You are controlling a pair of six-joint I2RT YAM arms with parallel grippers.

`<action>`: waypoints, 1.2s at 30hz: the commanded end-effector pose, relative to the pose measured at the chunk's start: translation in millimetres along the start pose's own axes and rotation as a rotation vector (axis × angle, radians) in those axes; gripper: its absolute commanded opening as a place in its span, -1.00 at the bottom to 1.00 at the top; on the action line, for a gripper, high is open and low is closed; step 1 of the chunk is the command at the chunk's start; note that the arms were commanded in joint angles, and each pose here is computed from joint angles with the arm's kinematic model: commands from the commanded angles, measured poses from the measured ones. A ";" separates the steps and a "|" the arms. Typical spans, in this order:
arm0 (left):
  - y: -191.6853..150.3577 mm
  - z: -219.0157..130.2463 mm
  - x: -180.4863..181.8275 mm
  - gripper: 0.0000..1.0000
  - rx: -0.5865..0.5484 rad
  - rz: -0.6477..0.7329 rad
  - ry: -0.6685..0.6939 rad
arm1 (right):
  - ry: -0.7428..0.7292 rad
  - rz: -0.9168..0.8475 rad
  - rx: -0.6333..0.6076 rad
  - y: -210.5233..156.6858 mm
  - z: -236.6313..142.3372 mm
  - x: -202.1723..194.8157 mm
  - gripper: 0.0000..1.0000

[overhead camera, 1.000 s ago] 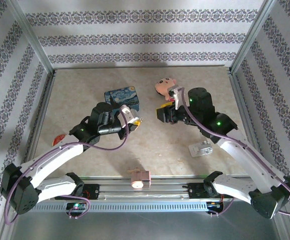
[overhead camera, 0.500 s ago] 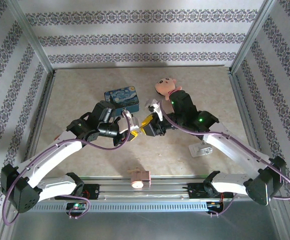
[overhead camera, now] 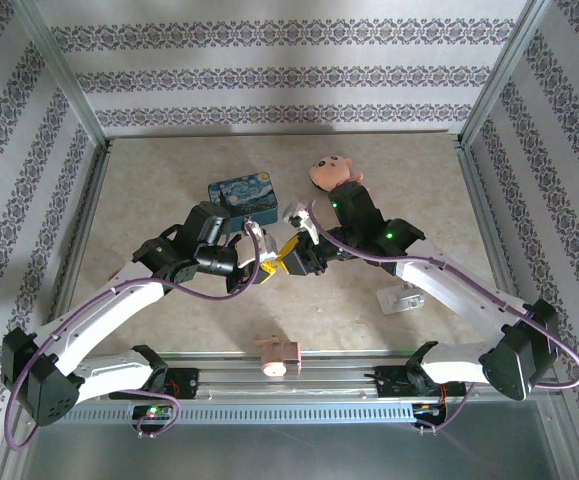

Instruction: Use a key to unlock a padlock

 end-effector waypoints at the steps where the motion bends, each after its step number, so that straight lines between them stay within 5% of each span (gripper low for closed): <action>1: 4.9 -8.4 -2.8 -1.00 -0.036 0.019 -0.011 | 0.029 -0.031 0.006 0.8 2.0 4.0 -0.50; 8: 6.7 -9.2 -3.7 -1.00 -0.052 0.026 -0.018 | 0.008 -0.022 0.020 -3.9 3.9 1.0 -0.52; 18: 8.8 -12.8 -3.1 -1.00 -0.071 0.026 0.008 | -0.003 -0.016 0.029 -6.8 3.9 -1.5 -1.00; 23: 13.8 -18.0 0.7 -0.98 -0.121 0.004 0.053 | -0.017 -0.016 0.021 -7.3 3.0 -3.0 -1.00; 29: 20.0 -29.7 2.1 -0.22 -0.233 -0.066 0.101 | -0.083 -0.014 -0.157 -0.5 -13.5 -7.5 -1.00; 36: 27.0 -53.5 -5.0 0.05 -0.400 -0.177 0.148 | -0.185 0.052 -0.371 4.3 -29.8 -15.8 -1.00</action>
Point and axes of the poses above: each hand's point on the last joint's axis, 136 mm out from that joint toward the fingers, its own z axis out along the fingers, its own x axis along the line the jaws close on, y = z × x, the point moved 9 cm from there along -z, back along the fingers, and after that the axes turned 3 degrees about -z, right-handed, at the moved point
